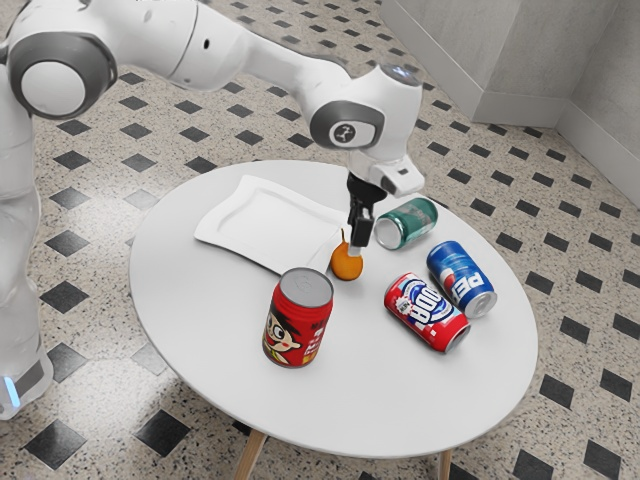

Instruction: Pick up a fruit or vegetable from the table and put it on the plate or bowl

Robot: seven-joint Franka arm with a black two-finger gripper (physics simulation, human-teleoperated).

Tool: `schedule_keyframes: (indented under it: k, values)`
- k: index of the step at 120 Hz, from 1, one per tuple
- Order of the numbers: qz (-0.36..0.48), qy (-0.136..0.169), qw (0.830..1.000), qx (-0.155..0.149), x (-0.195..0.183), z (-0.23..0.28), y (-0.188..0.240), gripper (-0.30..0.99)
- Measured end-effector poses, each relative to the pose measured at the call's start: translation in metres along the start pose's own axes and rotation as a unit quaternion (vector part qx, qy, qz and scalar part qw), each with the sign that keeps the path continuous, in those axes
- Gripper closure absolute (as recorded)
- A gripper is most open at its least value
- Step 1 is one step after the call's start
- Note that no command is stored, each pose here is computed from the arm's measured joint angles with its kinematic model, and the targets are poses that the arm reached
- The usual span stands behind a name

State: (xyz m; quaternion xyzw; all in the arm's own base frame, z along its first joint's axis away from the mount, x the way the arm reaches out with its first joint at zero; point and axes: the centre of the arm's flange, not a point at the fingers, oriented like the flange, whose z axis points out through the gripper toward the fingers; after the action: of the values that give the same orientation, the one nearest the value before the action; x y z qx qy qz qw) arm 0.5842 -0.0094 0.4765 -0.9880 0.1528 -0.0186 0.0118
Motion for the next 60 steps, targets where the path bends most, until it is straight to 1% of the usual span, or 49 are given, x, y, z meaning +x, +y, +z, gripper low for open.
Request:
schedule_keyframes:
  k: [39, 60]
  values:
    - [0.012, 0.007, 1.0, 0.002, 0.001, 0.009, -0.005, 0.0]
    - [0.016, 0.002, 1.0, -0.004, -0.001, 0.019, -0.003, 0.0]
